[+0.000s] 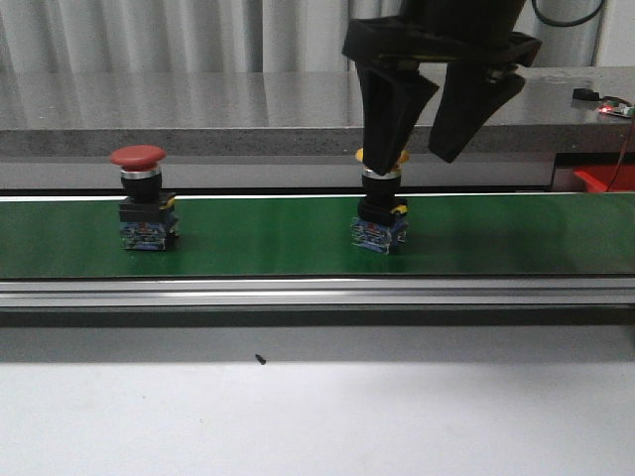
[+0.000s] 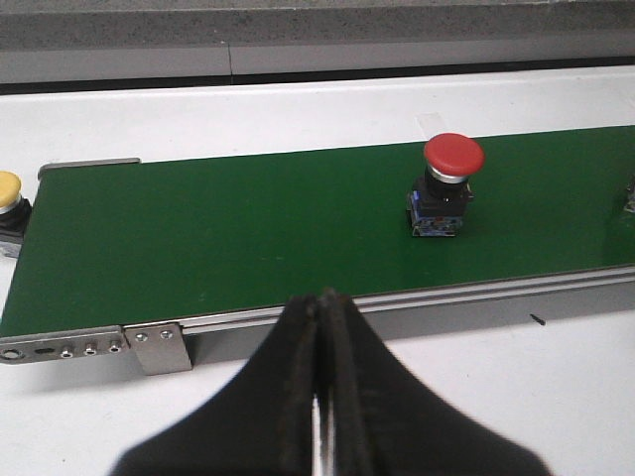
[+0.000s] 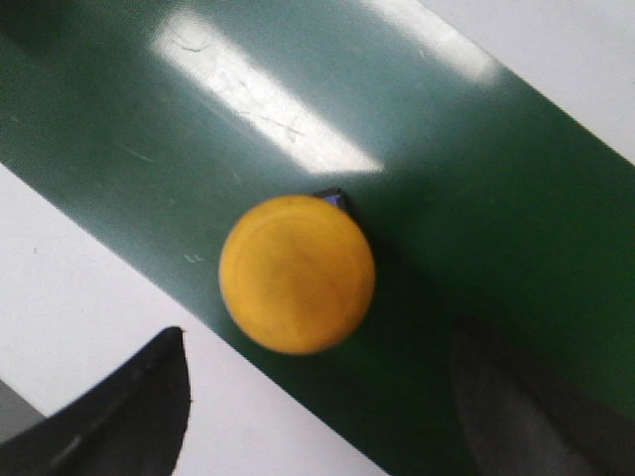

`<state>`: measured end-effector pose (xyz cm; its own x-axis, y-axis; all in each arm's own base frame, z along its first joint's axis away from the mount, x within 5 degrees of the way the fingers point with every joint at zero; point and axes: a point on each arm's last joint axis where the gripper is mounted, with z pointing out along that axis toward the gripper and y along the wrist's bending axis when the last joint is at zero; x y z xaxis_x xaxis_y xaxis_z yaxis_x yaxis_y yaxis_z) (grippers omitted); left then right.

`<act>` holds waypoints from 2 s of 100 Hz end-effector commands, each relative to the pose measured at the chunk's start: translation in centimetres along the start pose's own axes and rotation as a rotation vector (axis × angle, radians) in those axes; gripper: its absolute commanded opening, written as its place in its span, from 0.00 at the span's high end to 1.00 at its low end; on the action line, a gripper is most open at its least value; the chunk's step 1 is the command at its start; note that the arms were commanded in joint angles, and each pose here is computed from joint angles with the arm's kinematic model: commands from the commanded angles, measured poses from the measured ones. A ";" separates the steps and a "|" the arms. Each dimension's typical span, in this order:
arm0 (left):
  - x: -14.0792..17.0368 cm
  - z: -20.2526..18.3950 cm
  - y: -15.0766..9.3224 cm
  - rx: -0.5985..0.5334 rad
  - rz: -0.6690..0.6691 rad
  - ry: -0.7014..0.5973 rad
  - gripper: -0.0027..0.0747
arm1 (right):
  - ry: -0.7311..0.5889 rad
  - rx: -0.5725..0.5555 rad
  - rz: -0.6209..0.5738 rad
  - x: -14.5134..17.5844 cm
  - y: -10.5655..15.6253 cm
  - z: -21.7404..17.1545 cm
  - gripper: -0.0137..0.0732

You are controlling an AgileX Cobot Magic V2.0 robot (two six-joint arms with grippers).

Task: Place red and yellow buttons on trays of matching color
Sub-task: 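Lower the right gripper onto the yellow button and grasp it, then lower the yellow button into the yellow tray and open the right gripper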

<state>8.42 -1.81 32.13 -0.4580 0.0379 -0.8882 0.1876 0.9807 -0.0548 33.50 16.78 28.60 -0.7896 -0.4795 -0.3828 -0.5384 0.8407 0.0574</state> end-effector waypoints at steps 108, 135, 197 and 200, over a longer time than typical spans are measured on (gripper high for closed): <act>-1.3 -0.4 -0.1 0.009 -0.011 -0.090 0.99 | -0.277 0.120 0.183 5.7 -4.5 -9.7 0.68; -1.3 -0.4 -0.1 0.009 -0.011 -0.090 0.99 | -0.274 0.225 0.405 11.0 -8.7 -11.6 0.68; -1.3 -0.4 -0.1 0.009 -0.011 -0.090 0.99 | -0.268 0.411 0.908 19.6 -16.2 -12.4 0.68; -1.3 -0.4 -0.1 0.009 -0.011 -0.090 0.99 | -0.274 0.419 0.927 19.8 -16.4 -12.2 0.68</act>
<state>8.41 -1.81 32.10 -0.4602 0.0377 -0.8870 0.1873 0.9807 -0.0555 23.31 -8.95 30.04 -0.7928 0.3966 -0.4628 0.3890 0.9138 0.1167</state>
